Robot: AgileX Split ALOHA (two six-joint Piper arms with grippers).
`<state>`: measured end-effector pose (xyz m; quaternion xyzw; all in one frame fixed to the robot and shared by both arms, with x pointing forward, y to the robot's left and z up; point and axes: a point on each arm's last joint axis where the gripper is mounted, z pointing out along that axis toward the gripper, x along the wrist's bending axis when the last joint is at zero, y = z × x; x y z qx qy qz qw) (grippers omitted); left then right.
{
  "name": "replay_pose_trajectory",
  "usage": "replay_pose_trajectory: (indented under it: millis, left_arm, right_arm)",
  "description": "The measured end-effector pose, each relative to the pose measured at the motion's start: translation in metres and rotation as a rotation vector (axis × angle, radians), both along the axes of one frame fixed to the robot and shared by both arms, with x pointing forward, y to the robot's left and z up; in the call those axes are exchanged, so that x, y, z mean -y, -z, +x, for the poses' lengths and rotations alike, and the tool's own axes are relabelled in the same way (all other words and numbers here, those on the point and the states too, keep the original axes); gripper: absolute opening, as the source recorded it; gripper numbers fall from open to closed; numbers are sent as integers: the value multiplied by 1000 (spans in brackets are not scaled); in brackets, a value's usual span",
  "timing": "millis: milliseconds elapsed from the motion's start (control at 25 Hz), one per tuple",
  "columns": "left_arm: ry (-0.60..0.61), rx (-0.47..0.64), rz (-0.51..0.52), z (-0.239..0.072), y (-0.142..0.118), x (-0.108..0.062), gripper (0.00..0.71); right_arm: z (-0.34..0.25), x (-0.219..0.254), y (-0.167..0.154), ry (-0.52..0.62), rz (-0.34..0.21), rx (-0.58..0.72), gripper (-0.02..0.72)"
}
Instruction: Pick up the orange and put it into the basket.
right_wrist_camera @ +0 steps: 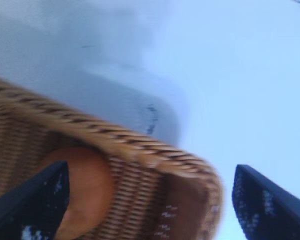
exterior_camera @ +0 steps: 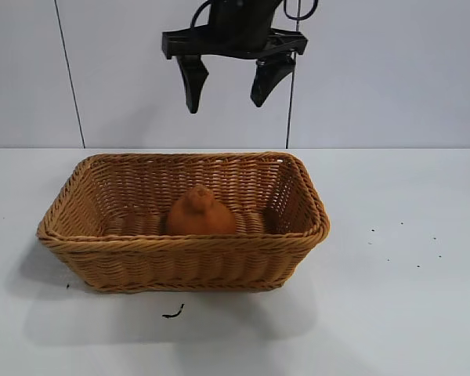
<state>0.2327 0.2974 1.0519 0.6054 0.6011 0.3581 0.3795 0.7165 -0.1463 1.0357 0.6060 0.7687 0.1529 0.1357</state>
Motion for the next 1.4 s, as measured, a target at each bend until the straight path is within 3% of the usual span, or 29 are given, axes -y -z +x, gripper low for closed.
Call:
replay_pose_trajectory:
  millis: [360, 680, 1040, 1400]
  left_arm:
    - [0, 0, 0, 0, 0, 0, 696]
    - [0, 0, 0, 0, 0, 0, 696]
    - [0, 0, 0, 0, 0, 0, 696]
    - [0, 0, 0, 0, 0, 0, 697]
  right_arm:
    - [21, 102, 0, 207, -2, 0, 610]
    - [11, 114, -3, 237, 41, -36, 610]
    - [-72, 95, -14, 180, 18, -185, 610]
    - [-198, 107, -19, 139, -16, -291, 610]
